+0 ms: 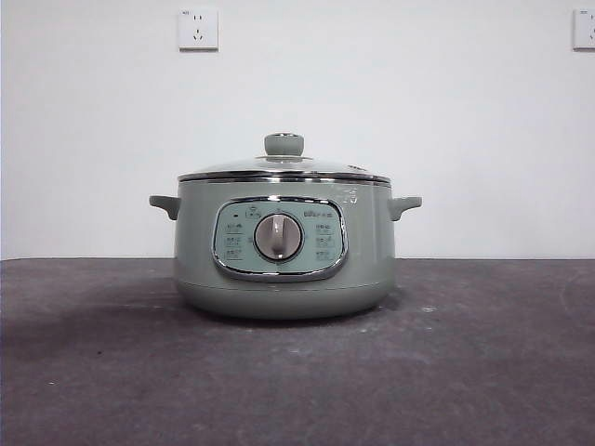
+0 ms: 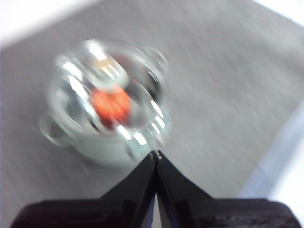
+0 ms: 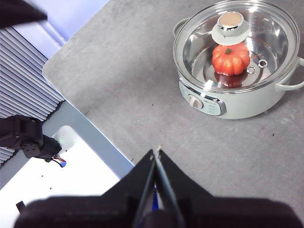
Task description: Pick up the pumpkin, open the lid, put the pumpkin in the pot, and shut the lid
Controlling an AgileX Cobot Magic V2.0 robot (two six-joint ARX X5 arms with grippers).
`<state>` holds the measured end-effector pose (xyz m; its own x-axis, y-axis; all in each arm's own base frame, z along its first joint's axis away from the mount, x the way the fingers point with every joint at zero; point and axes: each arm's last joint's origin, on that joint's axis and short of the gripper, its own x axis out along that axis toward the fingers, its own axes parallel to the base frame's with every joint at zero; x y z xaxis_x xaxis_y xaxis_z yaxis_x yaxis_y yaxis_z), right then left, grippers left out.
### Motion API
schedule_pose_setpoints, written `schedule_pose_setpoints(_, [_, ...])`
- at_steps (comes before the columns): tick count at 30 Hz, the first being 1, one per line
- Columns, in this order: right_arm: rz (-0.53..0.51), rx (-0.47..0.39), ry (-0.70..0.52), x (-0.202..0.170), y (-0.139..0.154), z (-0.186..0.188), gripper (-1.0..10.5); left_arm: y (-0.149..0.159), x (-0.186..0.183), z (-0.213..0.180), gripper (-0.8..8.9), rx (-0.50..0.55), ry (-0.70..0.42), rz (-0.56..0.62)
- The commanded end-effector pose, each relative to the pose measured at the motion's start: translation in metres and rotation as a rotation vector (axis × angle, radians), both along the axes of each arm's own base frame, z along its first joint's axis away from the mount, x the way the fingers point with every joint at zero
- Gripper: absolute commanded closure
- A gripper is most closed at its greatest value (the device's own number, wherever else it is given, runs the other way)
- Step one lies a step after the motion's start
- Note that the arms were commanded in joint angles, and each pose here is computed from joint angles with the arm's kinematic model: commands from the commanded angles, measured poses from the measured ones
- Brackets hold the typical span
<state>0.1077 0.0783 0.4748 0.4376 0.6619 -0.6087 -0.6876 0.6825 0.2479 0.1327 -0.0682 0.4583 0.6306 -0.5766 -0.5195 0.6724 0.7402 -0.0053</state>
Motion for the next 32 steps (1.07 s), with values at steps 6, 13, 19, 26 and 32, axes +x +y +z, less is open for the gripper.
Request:
schedule_pose_setpoints(6, [-0.005,-0.006,0.017,-0.002,-0.001,-0.001,9.4,0.033,-0.013,-0.025,8.17,-0.142,-0.427,0.2])
schedule_pose_setpoints(13, [-0.005,-0.005,0.015,-0.002,-0.001,-0.001,9.4,0.055,-0.024,-0.096,8.17,-0.147,-0.647,0.452])
schedule_pose_setpoints(19, [-0.005,-0.005,0.015,-0.002,-0.001,-0.001,9.4,0.064,-0.03,-0.162,8.17,-0.121,-0.648,0.594])
schedule_pose_setpoints(26, [-0.005,-0.005,0.015,-0.002,-0.001,-0.001,9.4,0.068,-0.032,-0.224,8.17,-0.091,-0.599,0.691])
schedule_pose_setpoints(32, [-0.005,-0.005,0.015,-0.002,-0.001,-0.001,9.4,0.069,-0.035,-0.257,8.17,-0.068,-0.574,0.741])
